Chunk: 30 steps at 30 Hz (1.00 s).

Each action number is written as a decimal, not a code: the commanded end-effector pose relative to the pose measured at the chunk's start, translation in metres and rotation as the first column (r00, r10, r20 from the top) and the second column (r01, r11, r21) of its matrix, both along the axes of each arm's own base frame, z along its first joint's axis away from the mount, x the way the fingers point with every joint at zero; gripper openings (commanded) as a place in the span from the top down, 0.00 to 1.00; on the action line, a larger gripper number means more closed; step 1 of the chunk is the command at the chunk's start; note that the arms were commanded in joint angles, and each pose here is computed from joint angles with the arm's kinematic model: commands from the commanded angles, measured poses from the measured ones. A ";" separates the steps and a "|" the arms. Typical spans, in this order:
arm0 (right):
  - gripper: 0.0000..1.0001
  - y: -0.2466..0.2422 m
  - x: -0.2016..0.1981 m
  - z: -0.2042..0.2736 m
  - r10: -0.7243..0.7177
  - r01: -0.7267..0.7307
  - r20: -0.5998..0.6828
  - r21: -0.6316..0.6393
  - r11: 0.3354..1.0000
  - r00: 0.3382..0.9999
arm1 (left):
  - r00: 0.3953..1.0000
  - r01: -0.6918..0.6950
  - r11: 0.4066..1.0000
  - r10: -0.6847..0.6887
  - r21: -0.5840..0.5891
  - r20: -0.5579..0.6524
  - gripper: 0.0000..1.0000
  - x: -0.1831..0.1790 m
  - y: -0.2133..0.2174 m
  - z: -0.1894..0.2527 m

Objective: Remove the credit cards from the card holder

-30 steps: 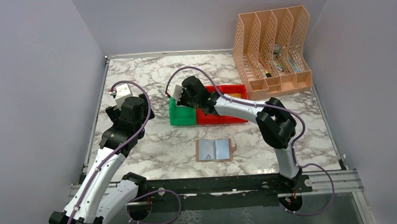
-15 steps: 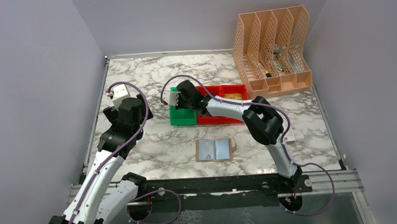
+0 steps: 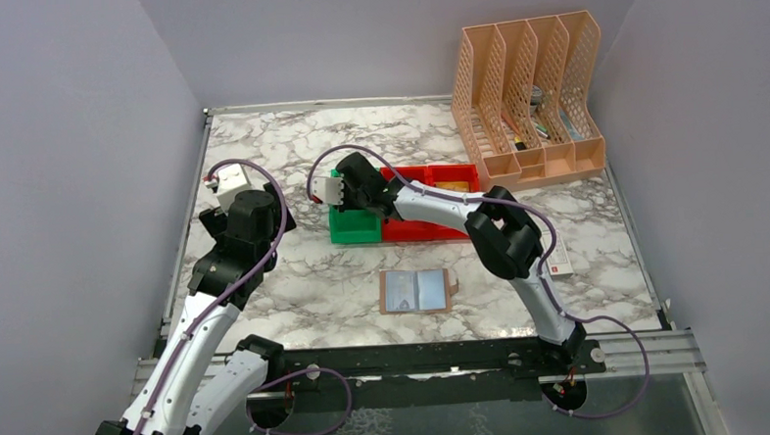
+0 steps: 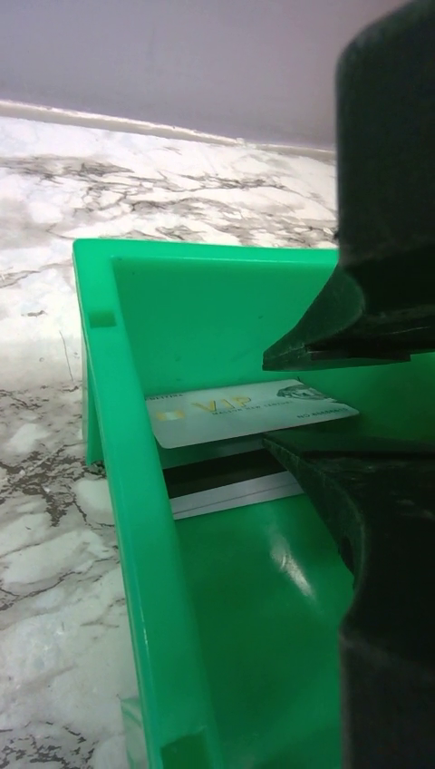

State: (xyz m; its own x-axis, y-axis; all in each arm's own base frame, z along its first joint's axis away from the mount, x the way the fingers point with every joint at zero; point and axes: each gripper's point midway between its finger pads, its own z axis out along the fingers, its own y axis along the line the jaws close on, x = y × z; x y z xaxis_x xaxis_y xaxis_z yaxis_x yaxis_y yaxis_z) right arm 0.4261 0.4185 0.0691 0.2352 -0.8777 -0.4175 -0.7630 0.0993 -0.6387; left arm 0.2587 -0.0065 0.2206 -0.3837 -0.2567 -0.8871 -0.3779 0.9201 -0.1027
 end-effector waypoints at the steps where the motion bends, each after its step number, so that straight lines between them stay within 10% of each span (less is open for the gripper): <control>1: 0.69 0.001 -0.005 -0.005 -0.012 0.012 -0.034 -0.006 1.000 0.999 | 1.000 -0.012 1.000 0.012 0.007 -0.010 0.01 -0.003 0.004 -0.004; 30: 0.66 0.002 -0.008 -0.012 -0.061 0.062 -0.091 0.009 0.998 0.994 | 0.999 0.019 1.000 -0.019 0.001 -0.031 0.01 0.000 -0.002 -0.009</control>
State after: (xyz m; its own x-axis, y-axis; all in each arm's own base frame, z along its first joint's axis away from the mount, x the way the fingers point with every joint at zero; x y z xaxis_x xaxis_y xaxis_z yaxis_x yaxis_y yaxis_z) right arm 0.4189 0.4135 0.0617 0.1524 -0.8856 -0.4386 -0.8011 0.1492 -0.5796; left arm 0.2598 -0.0081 0.2169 -0.3984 -0.2563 -0.8807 -0.3715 0.9230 -0.1005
